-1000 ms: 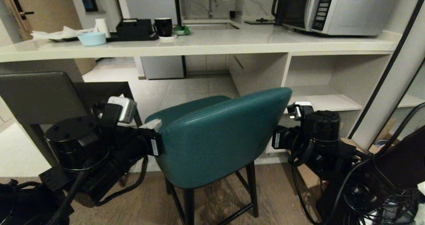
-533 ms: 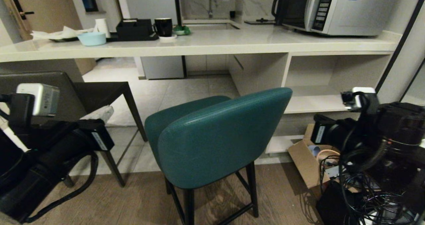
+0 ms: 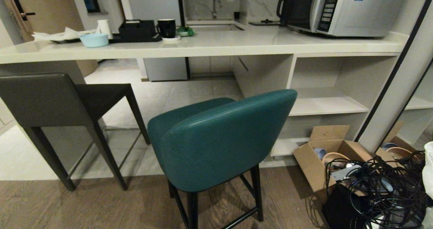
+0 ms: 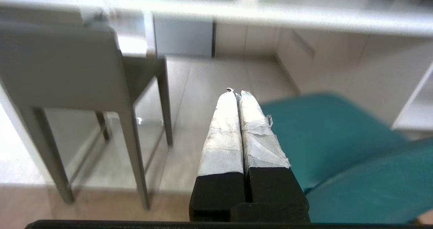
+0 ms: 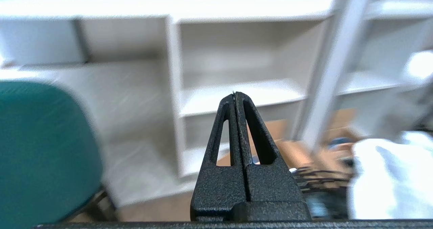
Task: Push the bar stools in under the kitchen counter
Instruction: Pull the gray chair out from under the dining table
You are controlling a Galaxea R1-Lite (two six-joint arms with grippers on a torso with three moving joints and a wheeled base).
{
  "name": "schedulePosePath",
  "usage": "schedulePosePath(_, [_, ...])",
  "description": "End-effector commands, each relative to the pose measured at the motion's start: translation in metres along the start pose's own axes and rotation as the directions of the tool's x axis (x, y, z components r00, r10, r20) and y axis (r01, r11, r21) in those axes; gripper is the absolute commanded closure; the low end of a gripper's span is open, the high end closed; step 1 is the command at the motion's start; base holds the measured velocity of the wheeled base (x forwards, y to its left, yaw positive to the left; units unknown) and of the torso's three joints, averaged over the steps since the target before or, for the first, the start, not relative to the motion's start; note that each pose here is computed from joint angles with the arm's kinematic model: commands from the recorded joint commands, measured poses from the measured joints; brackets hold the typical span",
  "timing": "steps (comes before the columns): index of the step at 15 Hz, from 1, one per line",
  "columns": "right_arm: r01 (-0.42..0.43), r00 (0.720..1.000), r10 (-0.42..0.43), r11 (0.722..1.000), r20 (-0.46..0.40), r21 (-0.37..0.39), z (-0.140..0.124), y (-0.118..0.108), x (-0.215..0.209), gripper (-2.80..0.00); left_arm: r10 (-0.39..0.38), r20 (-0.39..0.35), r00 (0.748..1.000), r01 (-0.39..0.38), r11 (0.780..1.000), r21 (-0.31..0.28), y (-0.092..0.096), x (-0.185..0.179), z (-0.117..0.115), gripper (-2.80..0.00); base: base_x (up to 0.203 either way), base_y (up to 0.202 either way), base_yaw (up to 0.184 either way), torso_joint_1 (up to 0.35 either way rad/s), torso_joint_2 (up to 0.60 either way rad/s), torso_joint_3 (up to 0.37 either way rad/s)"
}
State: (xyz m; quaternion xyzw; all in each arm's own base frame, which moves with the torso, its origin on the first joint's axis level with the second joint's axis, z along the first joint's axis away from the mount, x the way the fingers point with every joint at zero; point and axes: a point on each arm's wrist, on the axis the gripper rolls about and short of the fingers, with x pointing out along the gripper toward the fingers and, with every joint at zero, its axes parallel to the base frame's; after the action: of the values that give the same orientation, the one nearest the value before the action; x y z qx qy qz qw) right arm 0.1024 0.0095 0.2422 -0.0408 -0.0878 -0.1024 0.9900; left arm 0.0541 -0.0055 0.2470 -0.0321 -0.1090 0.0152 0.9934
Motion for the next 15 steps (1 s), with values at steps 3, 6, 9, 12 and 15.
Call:
schedulePosePath(3, [0.106,0.984,-0.106,0.994,0.143,0.006,0.018,-0.036,-0.084,0.0,0.028,0.149,0.988,-0.027,1.0,-0.015,0.014,-0.066,0.012,0.0,0.0,0.0,0.0,0.0,0.0,0.0])
schedulePosePath(6, [0.126,0.984,-0.121,0.992,0.129,-0.029,0.006,-0.044,-0.124,0.0,0.061,0.074,0.995,-0.062,0.998,0.006,0.019,-0.083,-0.023,0.0,0.0,0.0,0.0,0.0,0.0,0.0])
schedulePosePath(9, [0.117,0.986,-0.109,0.991,0.123,-0.059,-0.012,-0.048,-0.156,0.0,0.133,0.099,0.986,-0.133,0.991,0.002,0.019,-0.083,-0.025,0.0,0.0,0.0,0.0,0.0,0.0,0.0])
schedulePosePath(12, [0.105,0.991,-0.099,0.991,0.087,-0.078,-0.041,-0.047,-0.173,0.0,0.175,0.102,0.979,-0.176,0.984,-0.003,0.02,-0.083,-0.025,0.0,0.0,0.0,0.0,0.0,0.0,0.0])
schedulePosePath(15, [0.092,0.995,-0.089,0.994,0.048,-0.066,-0.061,-0.045,-0.171,0.0,0.21,0.091,0.974,-0.211,0.977,0.008,0.019,-0.083,-0.027,0.0,0.0,0.0,0.0,0.0,0.0,0.0])
